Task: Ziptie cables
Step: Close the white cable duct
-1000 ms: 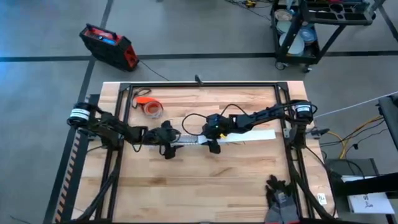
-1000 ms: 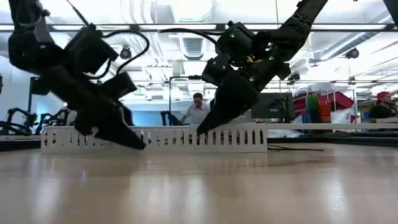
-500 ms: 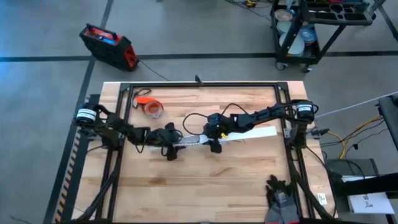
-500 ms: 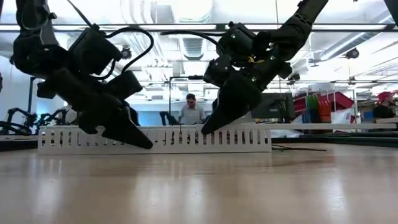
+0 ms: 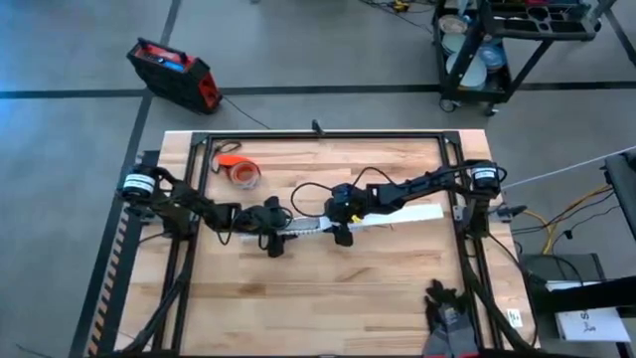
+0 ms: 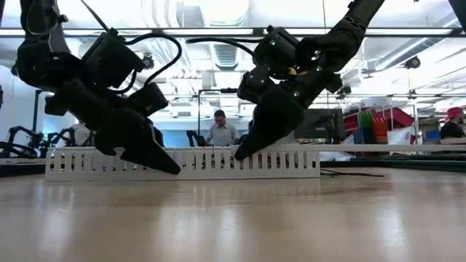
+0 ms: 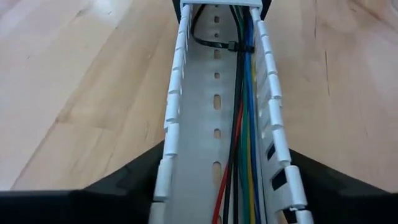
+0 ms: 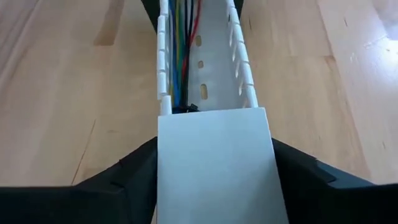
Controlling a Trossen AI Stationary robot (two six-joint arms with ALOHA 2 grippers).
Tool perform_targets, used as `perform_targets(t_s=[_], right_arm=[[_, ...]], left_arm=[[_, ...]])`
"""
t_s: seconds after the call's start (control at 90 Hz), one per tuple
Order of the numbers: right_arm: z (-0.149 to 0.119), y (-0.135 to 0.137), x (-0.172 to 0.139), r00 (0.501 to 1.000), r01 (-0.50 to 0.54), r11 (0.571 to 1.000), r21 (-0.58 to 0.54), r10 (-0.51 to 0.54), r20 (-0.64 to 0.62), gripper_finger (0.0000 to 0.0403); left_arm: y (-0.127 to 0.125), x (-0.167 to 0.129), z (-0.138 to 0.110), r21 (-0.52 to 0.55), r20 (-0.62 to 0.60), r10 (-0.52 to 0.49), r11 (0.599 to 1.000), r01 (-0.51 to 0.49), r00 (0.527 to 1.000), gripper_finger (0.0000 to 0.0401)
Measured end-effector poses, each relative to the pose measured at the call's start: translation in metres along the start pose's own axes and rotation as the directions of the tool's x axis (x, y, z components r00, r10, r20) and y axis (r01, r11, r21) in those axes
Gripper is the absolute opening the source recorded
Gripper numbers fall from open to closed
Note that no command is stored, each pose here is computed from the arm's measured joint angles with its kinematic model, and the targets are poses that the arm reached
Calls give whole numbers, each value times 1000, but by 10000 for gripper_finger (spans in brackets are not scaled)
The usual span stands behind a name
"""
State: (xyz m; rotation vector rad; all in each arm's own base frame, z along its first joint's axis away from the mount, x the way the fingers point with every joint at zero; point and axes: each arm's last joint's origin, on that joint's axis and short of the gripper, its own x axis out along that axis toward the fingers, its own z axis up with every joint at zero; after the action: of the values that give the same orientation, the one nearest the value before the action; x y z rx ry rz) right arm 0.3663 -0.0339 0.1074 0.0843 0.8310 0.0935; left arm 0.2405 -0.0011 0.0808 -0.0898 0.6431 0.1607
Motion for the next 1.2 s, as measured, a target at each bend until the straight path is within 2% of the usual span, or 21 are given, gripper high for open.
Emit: perform_targets(t_s=[0.111,0.356,0.489,0.633,0.9,1.2], right_arm=[[0,2,0,1000,-18,1000,-12,18,-2,229],[3,3,-6,1000,-30,999,-41,30,-3,293],[6,4,-10,1000,-24,999,-44,24,6,306],[6,4,-9,1000,7,999,-53,-7,12,289],[7,4,-9,999,26,998,-65,-25,20,217],[6,4,-4,999,12,999,-41,-10,33,222]], left_arm=[[0,0,0,0,-1,2,1000,-2,1000,224],[0,0,-1,-11,-5,9,1000,-9,1000,230],[1,0,-1,-15,-5,14,1000,-14,1000,226],[1,0,-1,-20,-5,19,1000,-19,1000,223],[1,0,-2,-16,-8,13,1000,-14,1000,229],[1,0,-1,-3,3,10,1000,-10,1000,230]])
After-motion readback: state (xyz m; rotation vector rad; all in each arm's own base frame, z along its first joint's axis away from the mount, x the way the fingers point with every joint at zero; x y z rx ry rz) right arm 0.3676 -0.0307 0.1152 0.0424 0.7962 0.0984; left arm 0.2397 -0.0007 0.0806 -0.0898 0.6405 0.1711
